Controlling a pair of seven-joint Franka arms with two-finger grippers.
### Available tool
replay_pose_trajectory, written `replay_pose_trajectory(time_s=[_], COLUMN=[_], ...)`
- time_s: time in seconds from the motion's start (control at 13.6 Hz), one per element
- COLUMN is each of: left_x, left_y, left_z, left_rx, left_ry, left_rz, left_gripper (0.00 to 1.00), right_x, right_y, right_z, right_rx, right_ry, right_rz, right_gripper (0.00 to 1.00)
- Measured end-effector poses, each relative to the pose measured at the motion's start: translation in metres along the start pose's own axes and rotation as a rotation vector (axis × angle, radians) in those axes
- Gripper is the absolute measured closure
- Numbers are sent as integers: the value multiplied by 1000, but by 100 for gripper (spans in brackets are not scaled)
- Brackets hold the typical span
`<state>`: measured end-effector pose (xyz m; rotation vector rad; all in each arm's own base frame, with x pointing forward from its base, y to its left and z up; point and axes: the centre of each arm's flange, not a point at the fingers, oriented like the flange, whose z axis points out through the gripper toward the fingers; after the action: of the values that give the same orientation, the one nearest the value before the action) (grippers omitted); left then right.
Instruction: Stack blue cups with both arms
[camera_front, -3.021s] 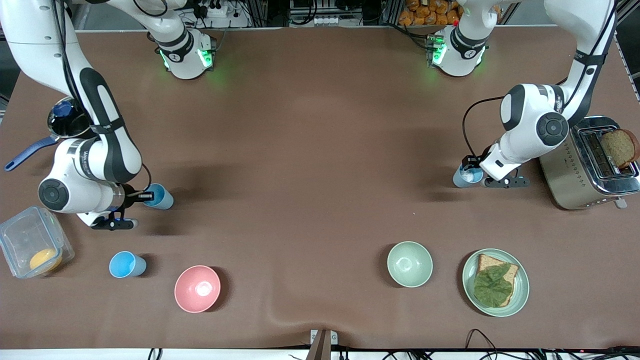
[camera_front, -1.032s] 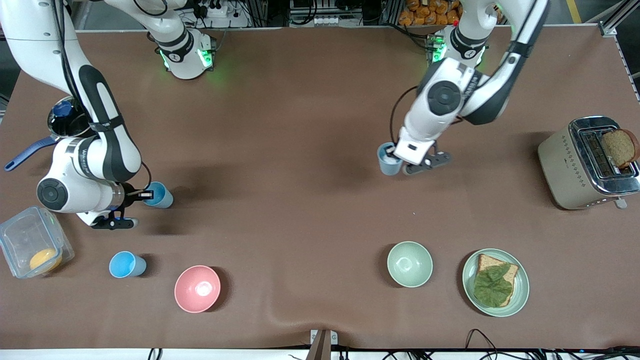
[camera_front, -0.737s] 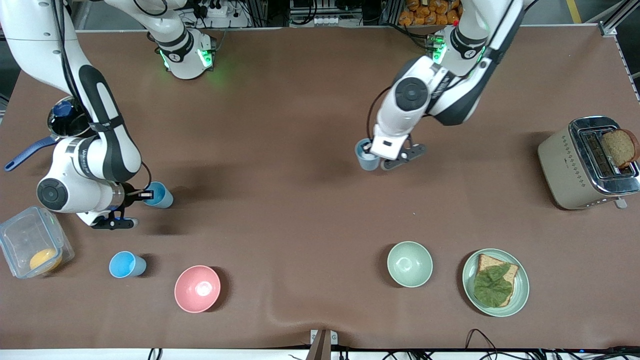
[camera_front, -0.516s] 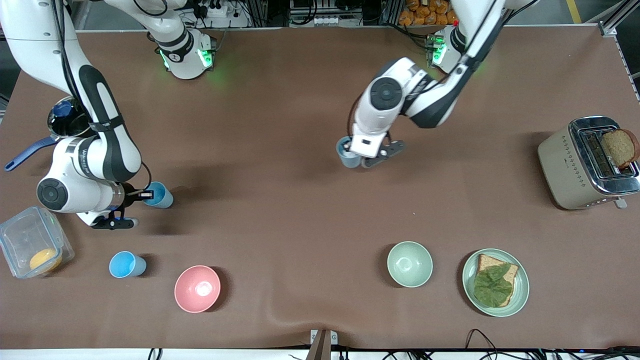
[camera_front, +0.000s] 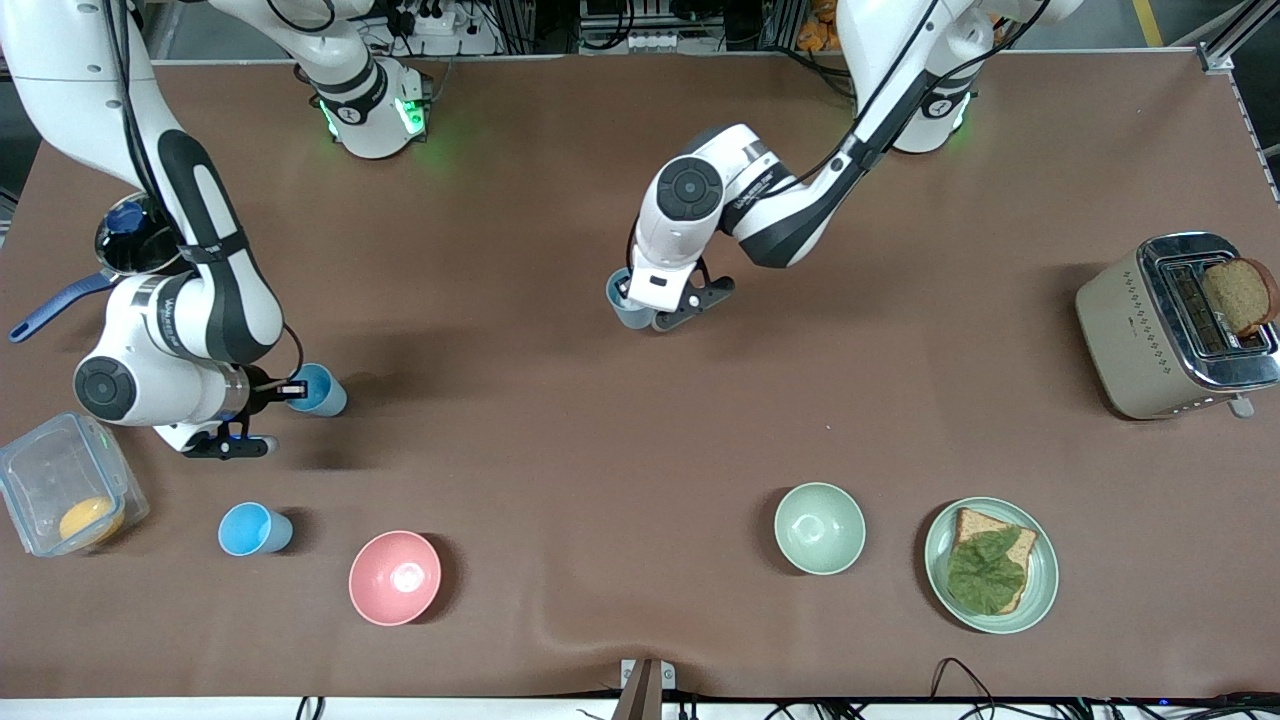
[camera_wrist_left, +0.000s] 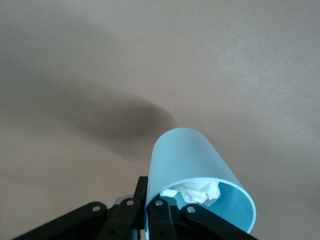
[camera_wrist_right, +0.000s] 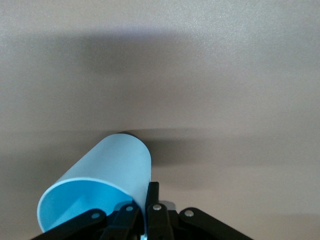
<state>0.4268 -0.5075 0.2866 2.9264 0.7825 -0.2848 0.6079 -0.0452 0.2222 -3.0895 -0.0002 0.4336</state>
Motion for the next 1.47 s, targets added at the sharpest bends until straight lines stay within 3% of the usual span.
replay_pose_trajectory(time_s=[0.29, 0.59, 0.81, 1.47], left_x=[-36, -76, -71, -51], left_y=[14, 21, 29, 59], left_z=[5, 53, 83, 82], left_rx=[-3, 58, 77, 0], left_ry=[-4, 28, 37, 24], left_rz=[50, 71, 49, 16], left_gripper=[96, 96, 96, 96], right_x=[0, 0, 0, 0], right_y=[0, -1, -1, -1], right_z=[0, -1, -1, -1], right_rx=[0, 0, 0, 0], right_ry=[1, 1, 1, 1], right_rz=[-1, -1, -1, -2], right_gripper=[96, 96, 96, 96])
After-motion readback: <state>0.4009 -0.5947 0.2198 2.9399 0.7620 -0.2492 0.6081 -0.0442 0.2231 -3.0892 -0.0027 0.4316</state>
